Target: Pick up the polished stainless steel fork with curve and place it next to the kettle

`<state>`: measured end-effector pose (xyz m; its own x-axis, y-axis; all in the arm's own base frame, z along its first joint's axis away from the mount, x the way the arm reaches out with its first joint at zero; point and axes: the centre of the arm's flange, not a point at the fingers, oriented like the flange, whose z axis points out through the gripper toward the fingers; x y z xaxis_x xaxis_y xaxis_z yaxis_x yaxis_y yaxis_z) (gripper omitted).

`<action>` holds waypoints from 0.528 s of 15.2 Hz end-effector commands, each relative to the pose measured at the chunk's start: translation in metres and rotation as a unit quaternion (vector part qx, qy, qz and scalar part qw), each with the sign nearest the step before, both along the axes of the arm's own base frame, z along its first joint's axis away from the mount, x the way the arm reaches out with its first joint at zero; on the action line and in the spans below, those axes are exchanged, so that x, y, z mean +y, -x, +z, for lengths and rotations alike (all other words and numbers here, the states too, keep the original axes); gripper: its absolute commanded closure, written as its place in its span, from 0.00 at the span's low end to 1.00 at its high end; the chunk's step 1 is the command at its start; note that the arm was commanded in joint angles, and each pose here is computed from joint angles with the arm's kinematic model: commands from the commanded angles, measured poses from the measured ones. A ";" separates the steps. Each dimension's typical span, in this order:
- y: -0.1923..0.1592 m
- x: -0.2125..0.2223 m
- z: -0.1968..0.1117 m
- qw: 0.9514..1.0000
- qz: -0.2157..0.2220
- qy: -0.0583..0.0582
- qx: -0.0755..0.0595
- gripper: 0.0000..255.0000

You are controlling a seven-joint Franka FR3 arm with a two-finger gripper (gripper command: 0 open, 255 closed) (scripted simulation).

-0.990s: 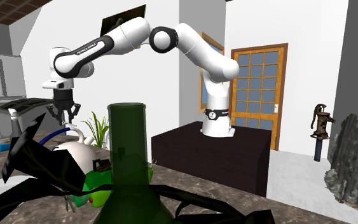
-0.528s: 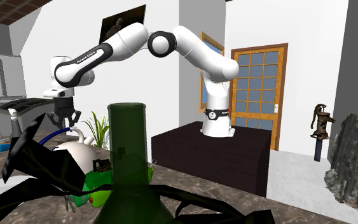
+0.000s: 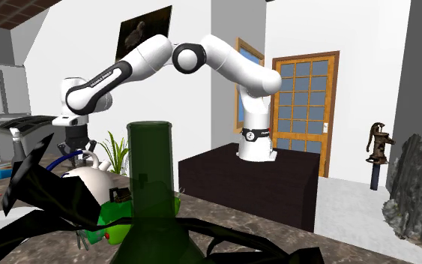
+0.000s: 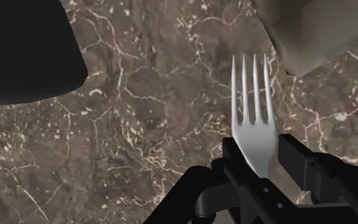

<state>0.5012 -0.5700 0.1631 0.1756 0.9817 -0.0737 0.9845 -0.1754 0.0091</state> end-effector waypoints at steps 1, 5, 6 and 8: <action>0.000 0.000 -0.011 1.000 0.000 0.000 0.000 1.00; 0.000 0.000 -0.032 1.000 0.000 0.000 0.000 1.00; 0.000 0.000 -0.038 1.000 0.000 0.000 0.000 1.00; 0.000 0.000 -0.048 1.000 0.000 0.000 0.000 1.00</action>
